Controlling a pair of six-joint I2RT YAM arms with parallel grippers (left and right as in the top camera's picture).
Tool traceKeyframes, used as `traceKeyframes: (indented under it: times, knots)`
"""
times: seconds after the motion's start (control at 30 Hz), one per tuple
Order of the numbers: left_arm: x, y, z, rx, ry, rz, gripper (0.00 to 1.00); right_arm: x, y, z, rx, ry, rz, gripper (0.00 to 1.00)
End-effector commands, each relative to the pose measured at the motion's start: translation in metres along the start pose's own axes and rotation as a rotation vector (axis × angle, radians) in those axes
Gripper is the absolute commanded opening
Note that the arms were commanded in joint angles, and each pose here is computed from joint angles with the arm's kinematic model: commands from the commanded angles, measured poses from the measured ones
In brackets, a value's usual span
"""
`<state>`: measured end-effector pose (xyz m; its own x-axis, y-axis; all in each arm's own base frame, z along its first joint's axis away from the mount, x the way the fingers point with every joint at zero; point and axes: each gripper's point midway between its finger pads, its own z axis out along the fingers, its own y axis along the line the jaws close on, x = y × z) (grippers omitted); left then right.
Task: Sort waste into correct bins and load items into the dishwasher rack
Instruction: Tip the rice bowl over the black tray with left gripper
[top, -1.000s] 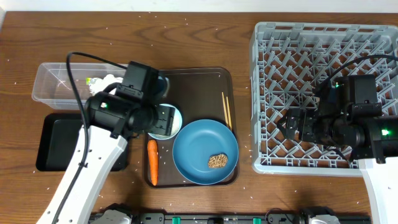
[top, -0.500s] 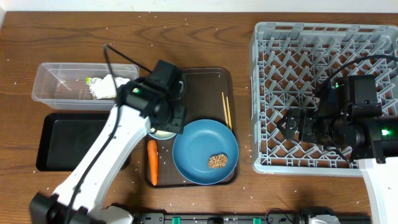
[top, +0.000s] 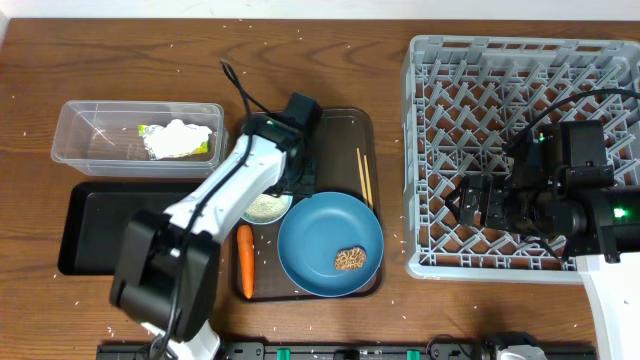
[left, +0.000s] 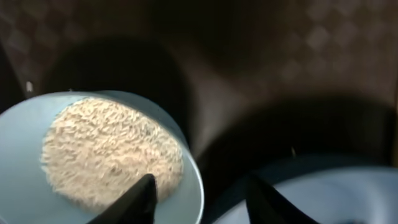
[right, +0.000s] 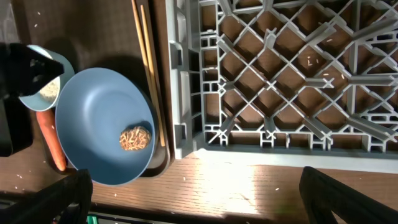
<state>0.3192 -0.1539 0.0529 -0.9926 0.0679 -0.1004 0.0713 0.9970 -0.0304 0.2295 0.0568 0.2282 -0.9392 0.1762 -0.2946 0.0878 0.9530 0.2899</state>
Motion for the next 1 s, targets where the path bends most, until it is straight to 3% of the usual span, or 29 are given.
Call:
traceKeyframes:
  times: [0.0, 0.1, 0.6, 0.97]
  knots:
    - [0.001, 0.011, 0.014, -0.075, 0.012, -0.068, 0.43, 0.0, 0.002, 0.0, -0.004, 0.0, 0.007, 0.99]
    - [-0.003, 0.013, 0.024, -0.096, 0.01, -0.075, 0.42, 0.0, 0.002, 0.0, -0.003, 0.0, 0.007, 0.99]
    - [-0.01, 0.01, 0.049, -0.098, 0.013, -0.08, 0.06, 0.0, 0.002, 0.0, -0.003, -0.001, 0.007, 0.99]
    - [-0.029, 0.003, -0.019, -0.03, -0.138, -0.081, 0.06, 0.0, 0.002, 0.0, -0.003, 0.001, 0.008, 0.99]
